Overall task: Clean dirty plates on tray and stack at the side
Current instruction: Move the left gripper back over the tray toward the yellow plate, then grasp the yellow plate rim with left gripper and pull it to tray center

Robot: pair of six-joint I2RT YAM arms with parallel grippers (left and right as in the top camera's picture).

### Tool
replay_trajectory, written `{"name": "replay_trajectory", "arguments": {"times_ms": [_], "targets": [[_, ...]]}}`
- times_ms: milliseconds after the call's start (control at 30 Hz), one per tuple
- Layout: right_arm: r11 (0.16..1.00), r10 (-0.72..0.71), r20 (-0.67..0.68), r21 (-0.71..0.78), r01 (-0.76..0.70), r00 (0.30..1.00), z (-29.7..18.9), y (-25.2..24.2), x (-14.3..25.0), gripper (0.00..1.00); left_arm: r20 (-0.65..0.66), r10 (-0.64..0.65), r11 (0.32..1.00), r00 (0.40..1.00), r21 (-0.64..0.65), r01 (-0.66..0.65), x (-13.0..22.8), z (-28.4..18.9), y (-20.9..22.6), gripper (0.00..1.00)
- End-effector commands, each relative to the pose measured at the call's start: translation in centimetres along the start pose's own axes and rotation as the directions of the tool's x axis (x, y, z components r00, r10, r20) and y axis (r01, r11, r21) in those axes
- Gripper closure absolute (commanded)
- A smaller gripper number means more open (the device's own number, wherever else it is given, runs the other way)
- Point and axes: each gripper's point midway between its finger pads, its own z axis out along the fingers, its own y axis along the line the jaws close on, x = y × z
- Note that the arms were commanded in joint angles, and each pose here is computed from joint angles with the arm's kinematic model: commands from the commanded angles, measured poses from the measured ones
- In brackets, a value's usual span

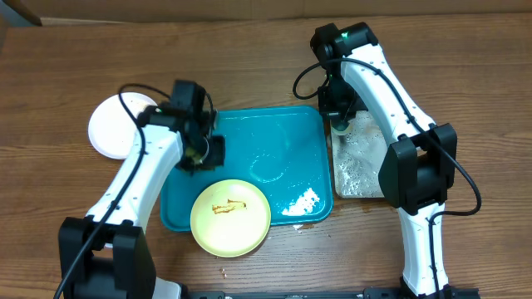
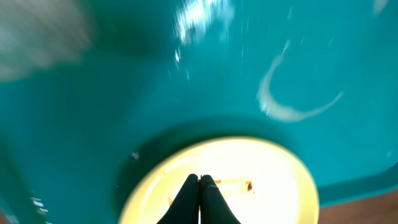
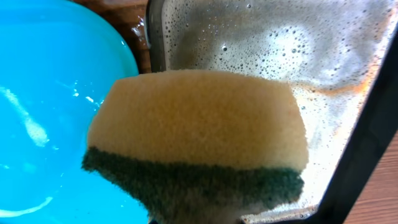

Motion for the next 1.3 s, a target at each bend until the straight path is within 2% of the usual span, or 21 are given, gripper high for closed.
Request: {"name": "replay_trajectory", "arguments": {"times_ms": [0,167,200,267,333,500,700,900,1067,1267], "targets": [[1.0,0.025,0.036,-0.004,-0.025,0.999,-1.1,-0.5,-0.8,0.96,-0.092,0.006,1.0,0.996,0.02,-0.004,3.2,2.3,-0.9,0.96],[0.999,0.048,0.021,-0.004,-0.048,0.999,-1.0,-1.6,-0.8,0.96,-0.126,-0.026,0.999,0.992,-0.038,0.021,5.0,3.9,-0.1,0.96],[0.999,0.053,0.015,-0.006,-0.053,0.998,-0.9,-1.8,-0.8,0.96,-0.121,-0.034,0.998,0.992,-0.047,0.029,4.9,4.0,0.2,0.93],[0.998,0.061,0.006,-0.019,-0.061,0.998,-0.9,-2.0,-0.8,0.96,-0.112,-0.044,0.998,0.993,-0.046,0.039,4.6,3.9,0.5,0.67],[0.998,0.057,-0.002,-0.036,-0.057,0.998,-0.8,-2.0,-0.7,0.96,-0.107,-0.057,0.997,0.993,-0.049,0.052,4.5,3.9,0.9,0.5],[0.997,0.071,-0.01,-0.041,-0.071,0.997,-0.8,-2.6,-0.8,0.96,-0.105,-0.124,0.989,0.987,-0.09,0.115,4.4,3.4,3.4,0.39],[0.996,0.074,-0.006,-0.043,-0.074,0.997,-0.8,-2.7,-0.9,0.96,-0.088,-0.169,0.984,0.982,-0.069,0.163,4.6,1.9,4.6,0.36],[0.996,0.074,-0.003,-0.044,-0.075,0.997,-0.8,-2.7,-1.0,0.96,-0.052,-0.118,0.993,0.992,-0.032,0.117,5.2,-0.3,3.8,0.32],[0.996,0.074,-0.007,-0.043,-0.074,0.997,-0.8,-2.7,-0.9,0.96,-0.087,-0.131,0.991,0.987,-0.038,0.128,6.2,0.0,3.9,0.37],[0.997,0.07,-0.01,-0.041,-0.071,0.997,-0.8,-2.8,-0.8,0.96,-0.122,-0.144,0.99,0.982,-0.019,0.142,7.6,1.5,3.8,0.34]]}}
